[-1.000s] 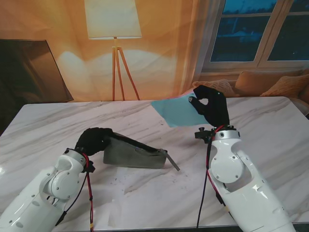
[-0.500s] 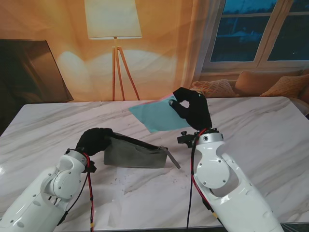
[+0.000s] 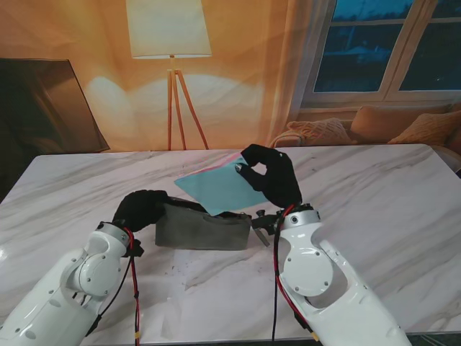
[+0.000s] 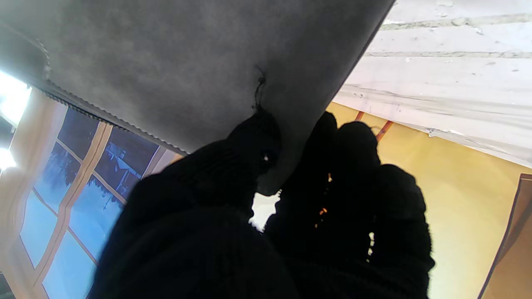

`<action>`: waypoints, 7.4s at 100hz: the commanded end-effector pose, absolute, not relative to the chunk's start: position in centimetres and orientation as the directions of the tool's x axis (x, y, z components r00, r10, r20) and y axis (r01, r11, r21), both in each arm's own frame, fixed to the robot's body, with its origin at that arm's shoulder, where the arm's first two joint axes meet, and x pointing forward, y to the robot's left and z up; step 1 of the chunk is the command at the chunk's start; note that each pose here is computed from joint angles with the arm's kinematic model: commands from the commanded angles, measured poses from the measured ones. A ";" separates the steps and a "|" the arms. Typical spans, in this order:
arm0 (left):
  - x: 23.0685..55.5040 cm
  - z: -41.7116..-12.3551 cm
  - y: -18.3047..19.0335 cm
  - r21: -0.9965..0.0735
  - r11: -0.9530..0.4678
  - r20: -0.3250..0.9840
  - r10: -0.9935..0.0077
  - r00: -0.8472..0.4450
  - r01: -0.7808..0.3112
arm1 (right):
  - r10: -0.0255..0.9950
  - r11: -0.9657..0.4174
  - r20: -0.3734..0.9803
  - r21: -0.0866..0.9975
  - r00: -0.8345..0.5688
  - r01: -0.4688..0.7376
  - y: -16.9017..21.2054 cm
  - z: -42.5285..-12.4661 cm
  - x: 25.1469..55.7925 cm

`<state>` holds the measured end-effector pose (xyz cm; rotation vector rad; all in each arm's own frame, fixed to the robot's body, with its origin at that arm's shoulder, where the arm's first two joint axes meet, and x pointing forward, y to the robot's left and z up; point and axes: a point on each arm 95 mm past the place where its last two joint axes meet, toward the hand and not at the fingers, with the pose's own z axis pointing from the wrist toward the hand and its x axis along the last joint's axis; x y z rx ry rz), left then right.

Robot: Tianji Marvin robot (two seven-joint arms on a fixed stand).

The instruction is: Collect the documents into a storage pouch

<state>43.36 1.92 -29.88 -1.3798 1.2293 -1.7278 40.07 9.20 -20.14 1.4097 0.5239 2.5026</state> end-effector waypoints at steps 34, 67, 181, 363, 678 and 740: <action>43.1 -29.9 1.7 -0.916 -0.388 0.401 -0.870 -0.288 -0.104 | 0.367 -0.908 0.788 0.420 -0.494 -0.004 9.9 -20.2 40.7; 43.1 -29.9 1.7 -0.916 -0.386 0.400 -0.871 -0.287 -0.107 | 0.377 -0.908 0.791 0.418 -0.481 -0.025 9.6 -20.1 41.1; 43.1 -29.8 1.7 -0.913 -0.398 0.406 -0.865 -0.294 -0.089 | 0.362 -0.902 0.828 0.428 -0.428 0.064 10.6 -22.1 40.4; 42.5 -29.9 1.9 -0.889 -0.451 0.453 -0.848 -0.275 -0.074 | 0.400 -0.896 0.868 0.438 -0.294 0.077 9.9 -25.2 41.9; 41.9 -29.7 0.5 -0.814 -0.573 0.570 -0.755 -0.323 -0.097 | 0.392 -0.875 0.844 0.465 -0.365 0.137 13.2 -24.7 41.9; 41.4 -29.5 1.1 -0.837 -0.538 0.541 -0.787 -0.297 -0.099 | 0.451 -0.848 0.825 0.515 -0.341 0.125 12.3 -26.2 42.8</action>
